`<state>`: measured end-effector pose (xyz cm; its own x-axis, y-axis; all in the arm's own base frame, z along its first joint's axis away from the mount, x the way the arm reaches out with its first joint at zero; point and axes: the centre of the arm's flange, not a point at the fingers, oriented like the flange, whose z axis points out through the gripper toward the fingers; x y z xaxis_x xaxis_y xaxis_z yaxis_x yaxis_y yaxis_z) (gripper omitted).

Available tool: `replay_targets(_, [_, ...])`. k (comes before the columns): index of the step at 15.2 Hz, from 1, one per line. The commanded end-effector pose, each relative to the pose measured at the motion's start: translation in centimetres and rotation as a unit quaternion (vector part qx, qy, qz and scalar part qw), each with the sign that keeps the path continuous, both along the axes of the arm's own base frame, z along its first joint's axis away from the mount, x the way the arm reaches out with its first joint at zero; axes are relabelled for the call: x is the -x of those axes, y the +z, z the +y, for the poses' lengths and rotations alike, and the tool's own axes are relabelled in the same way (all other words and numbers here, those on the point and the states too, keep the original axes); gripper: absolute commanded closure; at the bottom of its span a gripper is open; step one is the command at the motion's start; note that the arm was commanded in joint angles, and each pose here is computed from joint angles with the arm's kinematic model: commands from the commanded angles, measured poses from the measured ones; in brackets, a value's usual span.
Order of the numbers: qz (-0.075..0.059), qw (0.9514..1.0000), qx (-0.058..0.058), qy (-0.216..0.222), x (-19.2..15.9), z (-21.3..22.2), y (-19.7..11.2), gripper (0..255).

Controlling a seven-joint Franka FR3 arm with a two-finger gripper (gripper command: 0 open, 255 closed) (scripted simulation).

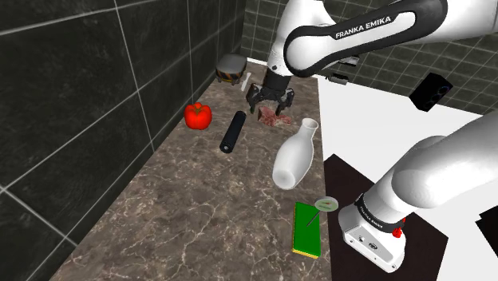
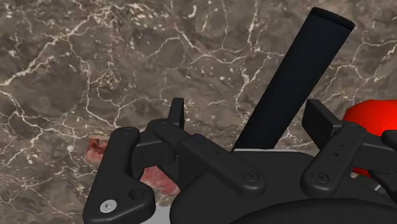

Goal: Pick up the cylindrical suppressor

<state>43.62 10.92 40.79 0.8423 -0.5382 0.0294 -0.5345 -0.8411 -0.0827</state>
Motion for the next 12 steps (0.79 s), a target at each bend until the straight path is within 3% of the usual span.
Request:
replay_targets(1, [-0.002,0.9995,-0.008,-0.031,-1.7,1.0,-1.8,0])
replay_targets(8, [-0.008,0.9908,-0.031,-0.131,-7.8,3.8,-7.6,0])
replay_targets(12, [-0.008,0.9896,-0.033,-0.139,-8.4,4.0,-9.6,0])
